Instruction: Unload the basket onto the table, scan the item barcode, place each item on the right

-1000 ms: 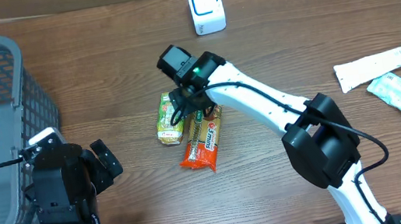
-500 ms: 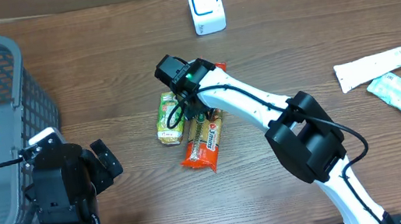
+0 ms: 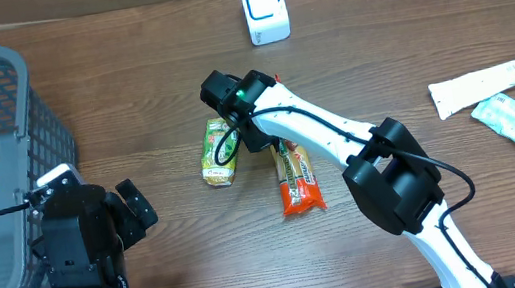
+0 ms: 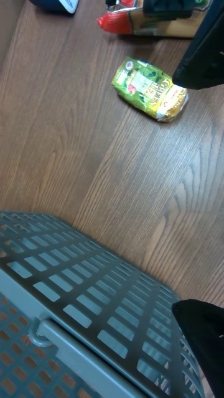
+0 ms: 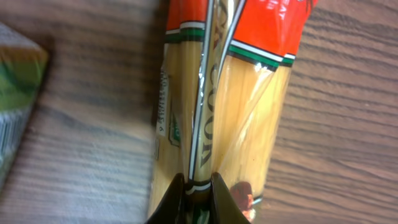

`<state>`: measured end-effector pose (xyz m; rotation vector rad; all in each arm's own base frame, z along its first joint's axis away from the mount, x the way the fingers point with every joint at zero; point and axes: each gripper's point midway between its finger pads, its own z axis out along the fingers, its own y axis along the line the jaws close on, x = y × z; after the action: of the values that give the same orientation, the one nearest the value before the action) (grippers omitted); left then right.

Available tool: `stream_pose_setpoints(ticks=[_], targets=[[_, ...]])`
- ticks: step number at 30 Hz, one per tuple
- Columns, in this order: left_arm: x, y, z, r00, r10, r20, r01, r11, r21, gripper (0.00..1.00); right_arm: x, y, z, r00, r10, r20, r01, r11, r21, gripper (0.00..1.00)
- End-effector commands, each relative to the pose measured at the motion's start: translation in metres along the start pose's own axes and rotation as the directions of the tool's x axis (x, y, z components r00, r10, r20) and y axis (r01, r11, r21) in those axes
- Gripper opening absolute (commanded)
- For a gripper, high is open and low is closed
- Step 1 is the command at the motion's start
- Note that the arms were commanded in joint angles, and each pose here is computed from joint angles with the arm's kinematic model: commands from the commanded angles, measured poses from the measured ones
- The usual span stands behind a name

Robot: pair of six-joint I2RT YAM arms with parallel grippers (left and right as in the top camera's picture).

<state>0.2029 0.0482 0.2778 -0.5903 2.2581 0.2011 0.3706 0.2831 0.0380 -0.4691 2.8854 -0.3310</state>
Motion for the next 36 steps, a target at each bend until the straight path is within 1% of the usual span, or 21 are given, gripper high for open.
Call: stream_pose_setpoints(ticks=[1, 3, 5, 7, 8, 9, 10, 11, 12, 15, 17, 20, 24, 26, 30, 32, 34, 35, 36], targets=[[-0.001, 0.003, 0.000, 1.000, -0.012, 0.006, 0.012, 1.000, -0.013, 1.00, -0.003, -0.001, 0.000, 1.000, -0.016, -0.021, 0.016, 1.000, 0.010, 0.04], [-0.001, 0.003, 0.000, 1.000, -0.012, 0.006, 0.012, 1.000, -0.013, 1.00, -0.005, -0.001, -0.012, 1.000, -0.015, -0.026, 0.015, 1.000, -0.006, 0.04], [-0.001, 0.003, 0.000, 1.000, -0.012, 0.006, 0.012, 1.000, -0.013, 1.00, -0.007, 0.003, -0.026, 0.999, -0.038, -0.034, 0.036, 0.997, -0.066, 0.04], [-0.001, 0.003, 0.000, 1.000, -0.013, 0.006, 0.013, 1.000, -0.012, 1.00, -0.008, 0.017, -0.045, 0.994, -0.102, -0.040, 0.091, 0.972, -0.217, 0.04], [-0.001, 0.003, 0.000, 1.000, -0.012, 0.006, 0.012, 1.000, -0.013, 1.00, -0.007, 0.026, -0.055, 0.990, -0.133, -0.041, 0.115, 0.945, -0.306, 0.04], [-0.001, 0.003, 0.000, 1.000, -0.013, 0.006, 0.013, 1.000, -0.012, 1.00, -0.006, 0.032, -0.066, 0.987, -0.159, -0.035, 0.133, 0.912, -0.389, 0.04], [-0.001, 0.003, 0.000, 1.000, -0.012, 0.006, 0.012, 1.000, -0.013, 1.00, -0.005, 0.040, -0.082, 0.982, -0.189, -0.023, 0.150, 0.843, -0.516, 0.04], [-0.001, 0.003, 0.000, 1.000, -0.013, 0.006, 0.013, 1.000, -0.012, 1.00, -0.005, 0.041, -0.086, 0.981, -0.195, -0.020, 0.152, 0.821, -0.550, 0.04], [-0.001, 0.002, 0.000, 1.000, -0.013, 0.006, 0.013, 1.000, -0.012, 1.00, -0.005, 0.044, -0.095, 0.977, -0.213, -0.008, 0.162, 0.764, -0.625, 0.04], [-0.001, 0.003, 0.000, 1.000, -0.012, 0.006, 0.012, 1.000, -0.013, 0.99, -0.008, 0.043, -0.104, 0.973, -0.229, 0.020, 0.162, 0.619, -0.769, 0.04], [-0.001, 0.002, 0.000, 1.000, -0.013, 0.006, 0.013, 1.000, -0.012, 1.00, -0.011, 0.033, -0.091, 0.980, -0.198, -0.004, 0.116, 0.592, -0.797, 0.04], [-0.001, 0.003, 0.000, 1.000, -0.013, 0.006, 0.013, 1.000, -0.012, 1.00, -0.008, 0.017, -0.063, 0.985, -0.159, -0.065, 0.042, 0.590, -0.806, 0.04], [-0.001, 0.003, 0.000, 1.000, -0.013, 0.006, 0.013, 1.000, -0.012, 1.00, 0.007, -0.009, -0.013, 0.981, -0.095, -0.168, -0.079, 0.595, -0.799, 0.04], [-0.001, 0.003, 0.000, 1.000, -0.013, 0.007, 0.013, 1.000, -0.013, 1.00, 0.013, -0.023, 0.004, 0.977, -0.061, -0.206, -0.131, 0.592, -0.795, 0.04], [-0.001, 0.003, 0.000, 1.000, -0.013, 0.006, 0.013, 1.000, -0.012, 1.00, 0.019, -0.063, 0.033, 0.963, 0.037, -0.267, -0.238, 0.581, -0.778, 0.04], [-0.001, 0.003, 0.000, 1.000, -0.013, 0.006, 0.013, 1.000, -0.012, 1.00, 0.018, -0.086, 0.043, 0.955, 0.084, -0.284, -0.277, 0.591, -0.757, 0.04], [-0.001, 0.003, 0.000, 1.000, -0.013, 0.006, 0.013, 1.000, -0.012, 1.00, 0.017, -0.108, 0.051, 0.948, 0.128, -0.291, -0.307, 0.609, -0.731, 0.14], [-0.001, 0.003, 0.000, 1.000, -0.012, 0.006, 0.012, 1.000, -0.013, 0.99, 0.016, -0.117, 0.053, 0.945, 0.149, -0.292, -0.321, 0.605, -0.729, 0.25], [-0.001, 0.003, 0.000, 1.000, -0.012, 0.006, 0.012, 1.000, -0.013, 0.99, 0.015, -0.124, 0.053, 0.942, 0.165, -0.294, -0.332, 0.602, -0.726, 0.31]])
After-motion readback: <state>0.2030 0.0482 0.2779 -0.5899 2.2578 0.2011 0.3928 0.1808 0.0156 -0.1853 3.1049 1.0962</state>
